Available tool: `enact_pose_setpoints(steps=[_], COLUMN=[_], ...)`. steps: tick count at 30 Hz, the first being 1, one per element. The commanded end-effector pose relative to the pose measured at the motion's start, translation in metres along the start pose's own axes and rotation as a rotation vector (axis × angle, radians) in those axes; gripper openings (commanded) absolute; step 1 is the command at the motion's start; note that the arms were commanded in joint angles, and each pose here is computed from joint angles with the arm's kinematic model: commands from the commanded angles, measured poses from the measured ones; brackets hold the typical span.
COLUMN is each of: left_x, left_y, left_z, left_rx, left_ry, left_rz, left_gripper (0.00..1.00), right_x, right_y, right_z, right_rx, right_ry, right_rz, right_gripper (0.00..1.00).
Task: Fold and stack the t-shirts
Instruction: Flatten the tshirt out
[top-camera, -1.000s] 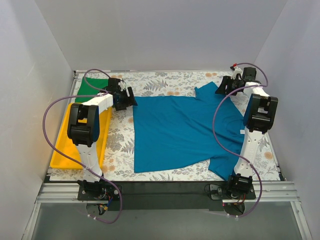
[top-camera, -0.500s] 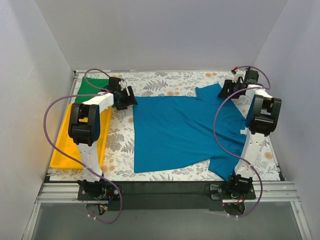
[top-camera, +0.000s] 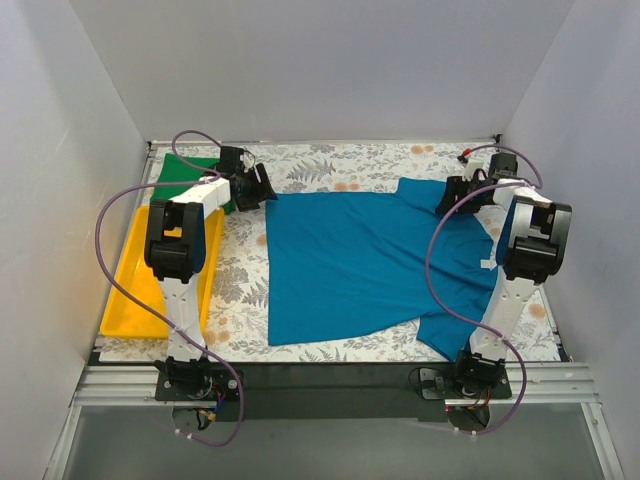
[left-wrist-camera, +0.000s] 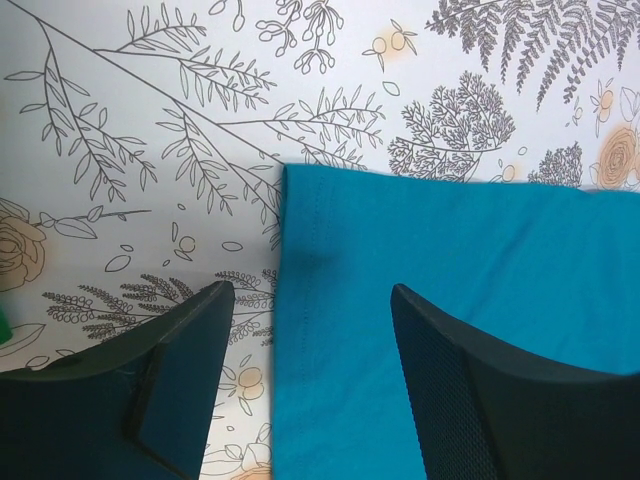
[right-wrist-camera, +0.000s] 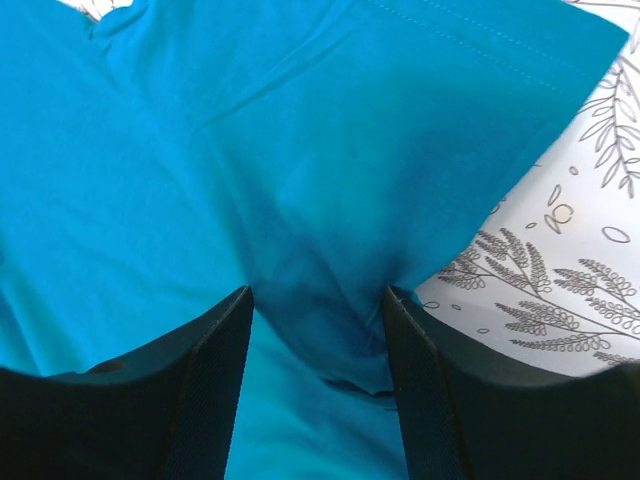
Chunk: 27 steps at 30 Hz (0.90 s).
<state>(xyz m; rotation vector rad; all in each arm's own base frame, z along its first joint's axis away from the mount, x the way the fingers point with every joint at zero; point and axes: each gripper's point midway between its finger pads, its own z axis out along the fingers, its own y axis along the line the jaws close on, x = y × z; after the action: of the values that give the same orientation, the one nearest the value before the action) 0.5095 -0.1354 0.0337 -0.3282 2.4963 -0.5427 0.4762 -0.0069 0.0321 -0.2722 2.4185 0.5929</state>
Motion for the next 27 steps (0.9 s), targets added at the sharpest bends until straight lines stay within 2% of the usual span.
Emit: enact_pose_setpoints(steps=[1, 3, 6, 7, 13, 16, 20, 27], left_x=[0.016, 0.013, 0.014, 0.014, 0.015, 0.014, 0.013, 0.02], left_y=[0.01, 0.009, 0.01, 0.011, 0.01, 0.007, 0.006, 0.007], left_z=[-0.005, -0.009, -0.011, -0.012, -0.012, -0.011, -0.011, -0.004], left_rx=[-0.024, -0.025, -0.031, -0.031, -0.024, -0.014, -0.007, 0.001], left_ry=[0.045, 0.031, 0.026, 0.026, 0.029, 0.033, 0.033, 0.057], left_rz=[0.005, 0.019, 0.028, 0.03, 0.033, 0.031, 0.029, 0.012], left_gripper=[0.63, 0.63, 0.64, 0.64, 0.64, 0.64, 0.64, 0.64], right_x=[-0.009, -0.042, -0.064, -0.083, -0.109, -0.115, -0.102, -0.094], right_y=[0.006, 0.002, -0.007, -0.011, -0.039, -0.053, -0.069, -0.081], right_z=[-0.014, -0.017, -0.008, -0.01, 0.008, 0.02, 0.037, 0.044], right_rx=[-0.012, -0.004, -0.003, 0.009, 0.07, 0.101, 0.136, 0.152], right_ry=[0.006, -0.062, -0.101, -0.136, -0.196, -0.208, -0.18, -0.167], right_rz=[-0.004, -0.018, 0.012, -0.001, 0.058, 0.099, 0.133, 0.152], right_gripper=[0.62, 0.63, 0.63, 0.63, 0.62, 0.61, 0.6, 0.58])
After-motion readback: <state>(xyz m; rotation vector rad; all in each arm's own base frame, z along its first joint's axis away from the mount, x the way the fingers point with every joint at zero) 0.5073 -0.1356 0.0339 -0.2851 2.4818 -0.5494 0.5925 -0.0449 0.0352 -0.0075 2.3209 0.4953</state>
